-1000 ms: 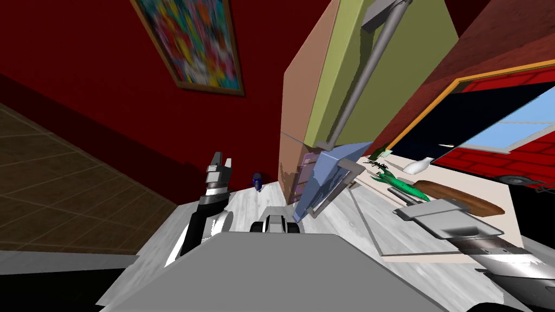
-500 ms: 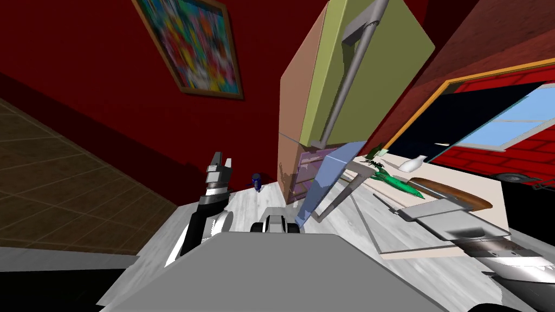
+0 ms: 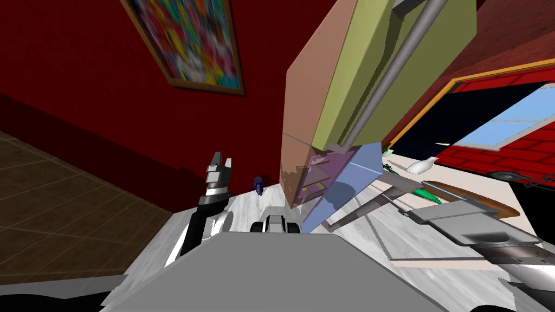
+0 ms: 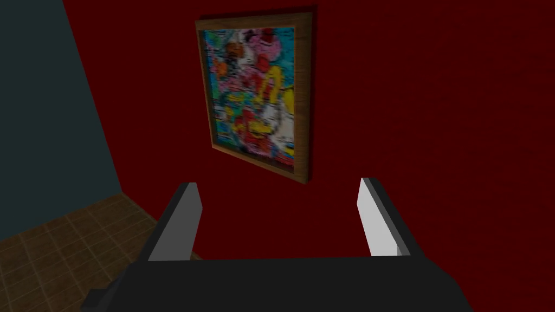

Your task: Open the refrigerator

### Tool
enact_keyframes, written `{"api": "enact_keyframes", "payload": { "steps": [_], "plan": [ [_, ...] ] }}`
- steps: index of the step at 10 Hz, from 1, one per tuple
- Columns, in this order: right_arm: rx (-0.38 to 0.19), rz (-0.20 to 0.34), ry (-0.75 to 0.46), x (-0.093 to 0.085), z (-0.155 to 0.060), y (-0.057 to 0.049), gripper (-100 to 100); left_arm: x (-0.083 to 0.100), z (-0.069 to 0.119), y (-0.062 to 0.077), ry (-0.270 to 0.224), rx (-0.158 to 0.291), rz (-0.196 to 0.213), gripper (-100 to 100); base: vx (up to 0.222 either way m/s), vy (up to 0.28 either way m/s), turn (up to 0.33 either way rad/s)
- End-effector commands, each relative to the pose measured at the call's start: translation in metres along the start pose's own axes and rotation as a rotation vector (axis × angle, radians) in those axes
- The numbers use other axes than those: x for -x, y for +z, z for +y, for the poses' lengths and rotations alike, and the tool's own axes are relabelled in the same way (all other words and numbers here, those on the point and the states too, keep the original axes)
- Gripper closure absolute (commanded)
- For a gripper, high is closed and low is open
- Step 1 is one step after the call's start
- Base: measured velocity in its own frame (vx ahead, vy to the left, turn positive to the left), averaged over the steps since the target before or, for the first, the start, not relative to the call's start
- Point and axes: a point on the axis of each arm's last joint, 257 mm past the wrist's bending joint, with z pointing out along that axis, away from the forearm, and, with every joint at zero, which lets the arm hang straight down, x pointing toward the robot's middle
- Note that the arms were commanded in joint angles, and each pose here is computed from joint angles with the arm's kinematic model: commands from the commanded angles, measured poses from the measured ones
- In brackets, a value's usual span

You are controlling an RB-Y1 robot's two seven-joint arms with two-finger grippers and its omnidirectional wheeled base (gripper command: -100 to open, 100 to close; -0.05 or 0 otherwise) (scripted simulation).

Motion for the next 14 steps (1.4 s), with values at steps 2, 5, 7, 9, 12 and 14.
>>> {"api": "enact_keyframes", "payload": {
  "steps": [2, 5, 7, 9, 12, 14],
  "plan": [
    [-0.02, 0.033, -0.012, -0.001, -0.013, -0.004, -100, 0.0, 0.0, 0.0, 0.0, 0.0, 0.0, 0, 0.068, 0.047, 0.09],
    [-0.009, 0.033, -0.009, -0.012, -0.014, -0.003, 100, 0.0, 0.0, 0.0, 0.0, 0.0, 0.0, 0, -0.038, -0.003, 0.138],
    [-0.015, 0.045, -0.013, -0.024, -0.022, -0.004, 100, 0.0, 0.0, 0.0, 0.0, 0.0, 0.0, 0, -0.234, -0.107, 0.318],
    [-0.023, 0.056, -0.018, -0.035, -0.031, -0.004, 100, 0.0, 0.0, 0.0, 0.0, 0.0, 0.0, 0, -0.266, -0.105, 0.266],
    [-0.04, 0.092, -0.013, -0.058, -0.043, -0.009, 100, 0.0, 0.0, 0.0, 0.0, 0.0, 0.0, 0, -0.253, -0.081, 0.262],
    [-0.053, 0.112, -0.014, -0.072, -0.054, -0.012, 100, 0.0, 0.0, 0.0, 0.0, 0.0, 0.0, 0, -0.221, -0.056, 0.27]
  ]
}}
